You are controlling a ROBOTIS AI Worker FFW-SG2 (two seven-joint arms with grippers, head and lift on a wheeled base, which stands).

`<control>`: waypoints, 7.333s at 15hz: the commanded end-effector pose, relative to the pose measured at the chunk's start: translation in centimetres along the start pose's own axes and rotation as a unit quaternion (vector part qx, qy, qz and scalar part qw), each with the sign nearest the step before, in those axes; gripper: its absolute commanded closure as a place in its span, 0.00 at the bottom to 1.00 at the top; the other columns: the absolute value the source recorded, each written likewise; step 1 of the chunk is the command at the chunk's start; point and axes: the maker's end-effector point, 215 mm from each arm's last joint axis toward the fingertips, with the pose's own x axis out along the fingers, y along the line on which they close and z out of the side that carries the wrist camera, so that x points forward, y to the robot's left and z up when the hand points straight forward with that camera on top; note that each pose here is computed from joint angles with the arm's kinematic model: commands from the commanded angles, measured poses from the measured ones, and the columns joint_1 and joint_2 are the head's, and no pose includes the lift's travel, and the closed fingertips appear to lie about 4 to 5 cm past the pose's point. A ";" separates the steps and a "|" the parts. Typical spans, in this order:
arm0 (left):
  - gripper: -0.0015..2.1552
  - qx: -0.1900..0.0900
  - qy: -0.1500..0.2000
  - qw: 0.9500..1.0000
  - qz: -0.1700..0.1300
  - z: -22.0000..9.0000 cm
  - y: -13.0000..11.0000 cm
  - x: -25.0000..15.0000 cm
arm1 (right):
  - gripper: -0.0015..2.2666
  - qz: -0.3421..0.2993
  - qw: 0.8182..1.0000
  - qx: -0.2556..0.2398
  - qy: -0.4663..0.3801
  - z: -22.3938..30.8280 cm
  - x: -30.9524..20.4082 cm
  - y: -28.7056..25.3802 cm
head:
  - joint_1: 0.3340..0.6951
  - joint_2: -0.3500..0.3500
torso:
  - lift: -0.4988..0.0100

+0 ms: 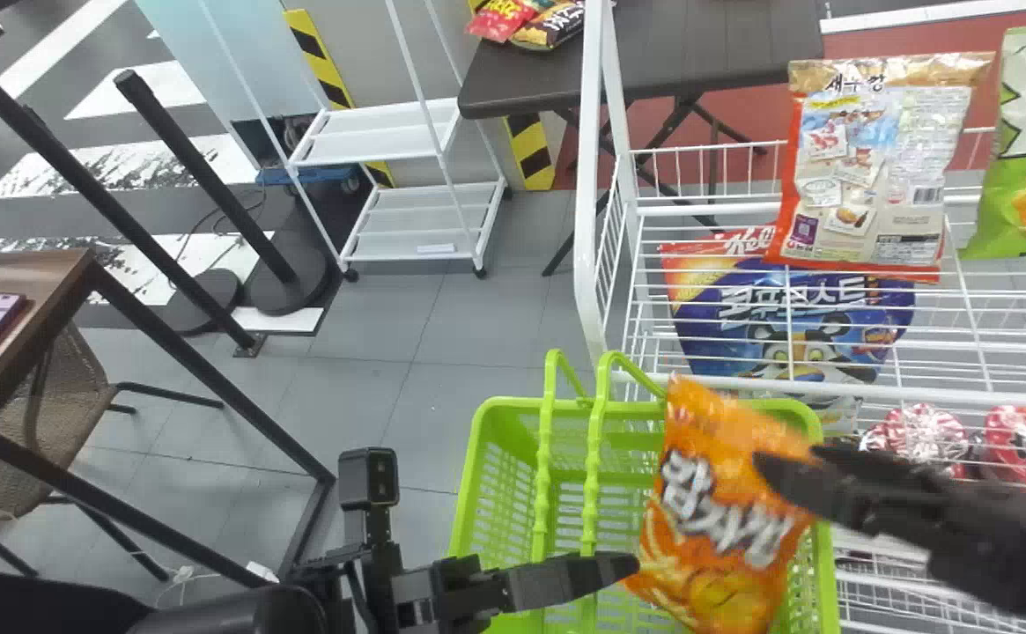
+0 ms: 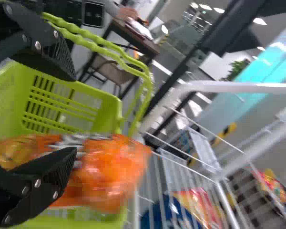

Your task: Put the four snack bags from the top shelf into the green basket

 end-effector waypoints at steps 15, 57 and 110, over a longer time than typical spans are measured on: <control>1.00 -0.010 0.005 1.000 -0.008 -0.8 -0.1 0.2 | 0.02 -0.280 0.934 -0.184 -0.125 19.9 8.5 -17.7 | 1.00 0.53 | 0.98; 1.00 -0.010 -0.002 1.000 -0.012 1.0 0.7 -0.2 | 0.00 -0.044 0.981 -0.068 0.178 -14.8 11.9 0.7 | 1.00 1.00 | 0.98; 1.00 -0.019 -0.010 1.000 -0.018 0.4 0.9 0.5 | 0.99 -0.004 0.997 -0.047 -0.053 2.2 0.4 2.7 | 1.00 0.70 | 0.98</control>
